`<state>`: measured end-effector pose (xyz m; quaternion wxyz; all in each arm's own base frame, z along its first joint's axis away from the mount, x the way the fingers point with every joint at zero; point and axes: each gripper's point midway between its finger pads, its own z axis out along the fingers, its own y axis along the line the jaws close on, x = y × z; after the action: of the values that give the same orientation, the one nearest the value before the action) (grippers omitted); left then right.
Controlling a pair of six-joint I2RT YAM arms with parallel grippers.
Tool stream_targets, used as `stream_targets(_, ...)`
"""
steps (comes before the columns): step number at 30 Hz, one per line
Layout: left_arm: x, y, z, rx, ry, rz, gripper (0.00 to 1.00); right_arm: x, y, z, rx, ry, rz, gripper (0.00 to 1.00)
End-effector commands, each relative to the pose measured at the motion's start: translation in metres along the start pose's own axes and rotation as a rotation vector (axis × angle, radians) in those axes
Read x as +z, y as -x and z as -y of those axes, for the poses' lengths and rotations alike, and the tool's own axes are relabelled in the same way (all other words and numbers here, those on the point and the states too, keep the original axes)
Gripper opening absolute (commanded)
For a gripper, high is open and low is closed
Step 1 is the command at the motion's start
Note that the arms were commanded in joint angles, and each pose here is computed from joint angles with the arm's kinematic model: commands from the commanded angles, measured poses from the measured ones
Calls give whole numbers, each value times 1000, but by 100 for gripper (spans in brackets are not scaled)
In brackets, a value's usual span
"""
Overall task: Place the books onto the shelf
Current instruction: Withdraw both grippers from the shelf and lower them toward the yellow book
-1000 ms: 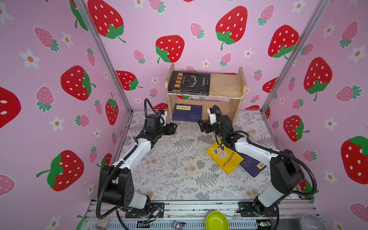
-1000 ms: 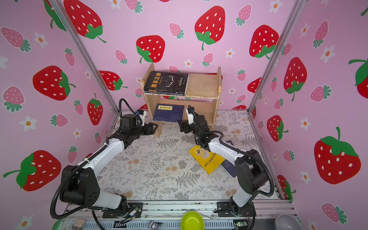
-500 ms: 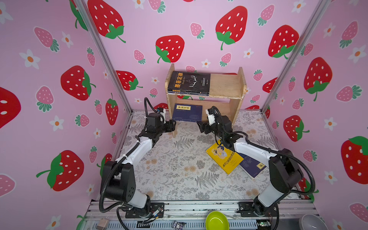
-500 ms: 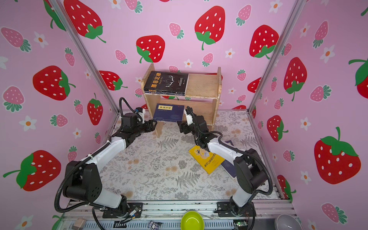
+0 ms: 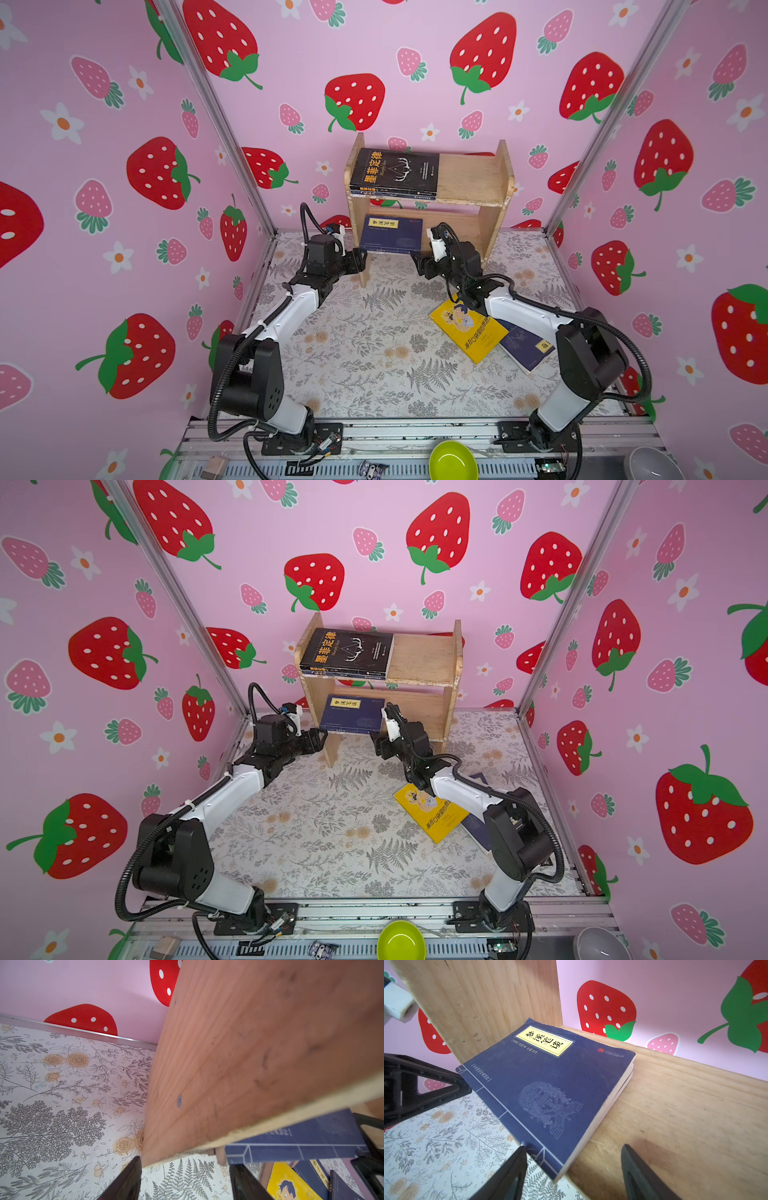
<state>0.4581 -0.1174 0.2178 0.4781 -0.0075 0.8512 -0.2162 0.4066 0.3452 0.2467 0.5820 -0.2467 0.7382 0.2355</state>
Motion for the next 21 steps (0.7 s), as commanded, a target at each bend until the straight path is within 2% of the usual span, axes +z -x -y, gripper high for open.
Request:
stream_targets(1, -2, 31, 5, 6, -5, 79, 67, 10, -34, 0, 4, -1, -98, 70)
stream_targets(5, -1, 30, 4, -1, -2, 78, 66, 12, -34, -3, 4, 9, -98, 69)
stream_targets(12, -16, 29, 5, -7, 4, 86, 66, -1, -27, -8, 4, 18, -93, 78)
stream_targets(17, -51, 21, 18, -22, -36, 86, 71, -38, -15, 3, 34, -54, -96, 84)
stream_targets(21, -81, 1, 41, -78, -148, 52, 79, -83, -20, 20, 90, -154, -129, 87)
